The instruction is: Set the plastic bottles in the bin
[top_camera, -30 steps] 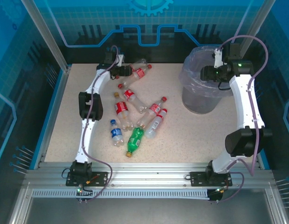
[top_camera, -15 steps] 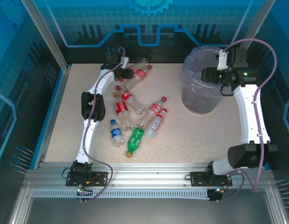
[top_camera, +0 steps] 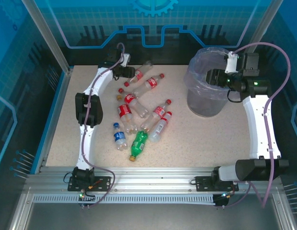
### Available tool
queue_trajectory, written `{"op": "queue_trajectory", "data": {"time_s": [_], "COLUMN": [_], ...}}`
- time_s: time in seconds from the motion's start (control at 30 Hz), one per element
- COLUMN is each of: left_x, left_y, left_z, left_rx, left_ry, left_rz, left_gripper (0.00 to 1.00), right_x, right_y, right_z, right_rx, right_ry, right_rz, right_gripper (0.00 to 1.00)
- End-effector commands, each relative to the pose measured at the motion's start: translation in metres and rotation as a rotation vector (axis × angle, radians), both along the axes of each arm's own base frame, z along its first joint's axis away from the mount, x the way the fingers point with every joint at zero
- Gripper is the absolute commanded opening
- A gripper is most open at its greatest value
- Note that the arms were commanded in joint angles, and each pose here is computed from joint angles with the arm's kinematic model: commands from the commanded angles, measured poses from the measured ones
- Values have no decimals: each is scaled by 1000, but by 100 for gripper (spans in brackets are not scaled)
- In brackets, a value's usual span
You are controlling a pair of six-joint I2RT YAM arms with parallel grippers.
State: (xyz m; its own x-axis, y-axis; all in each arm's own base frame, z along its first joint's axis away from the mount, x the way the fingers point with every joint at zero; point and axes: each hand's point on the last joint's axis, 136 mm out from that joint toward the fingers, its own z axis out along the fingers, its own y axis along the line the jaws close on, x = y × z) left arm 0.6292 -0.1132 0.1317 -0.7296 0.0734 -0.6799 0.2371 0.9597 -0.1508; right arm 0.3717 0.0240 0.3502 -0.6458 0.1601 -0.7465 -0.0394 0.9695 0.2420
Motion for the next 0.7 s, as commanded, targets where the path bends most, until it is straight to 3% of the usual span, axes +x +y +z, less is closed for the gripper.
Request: {"op": "queue_trajectory", "data": {"time_s": [0.0, 0.07, 0.2, 0.5, 0.67], "left_x": [0, 3, 7, 4, 8], "left_y": [-5, -3, -10, -24, -28], "left_z": [16, 6, -17, -61, -66], "left_rx": [15, 33, 4, 8, 40], "left_ry": [-38, -17, 35, 110, 113], "left_rz": [-40, -39, -54, -78, -81], "left_gripper": [78, 86, 90, 91, 87], "right_x": [0, -2, -7, -12, -14], "right_y": [9, 10, 10, 10, 10], "right_z": [6, 6, 6, -2, -5], "right_rx": [44, 45, 44, 47, 53], "right_ry": [-26, -24, -21, -2, -1], "right_rz": [20, 24, 21, 12, 6], "right_gripper": [71, 71, 71, 71, 72]}}
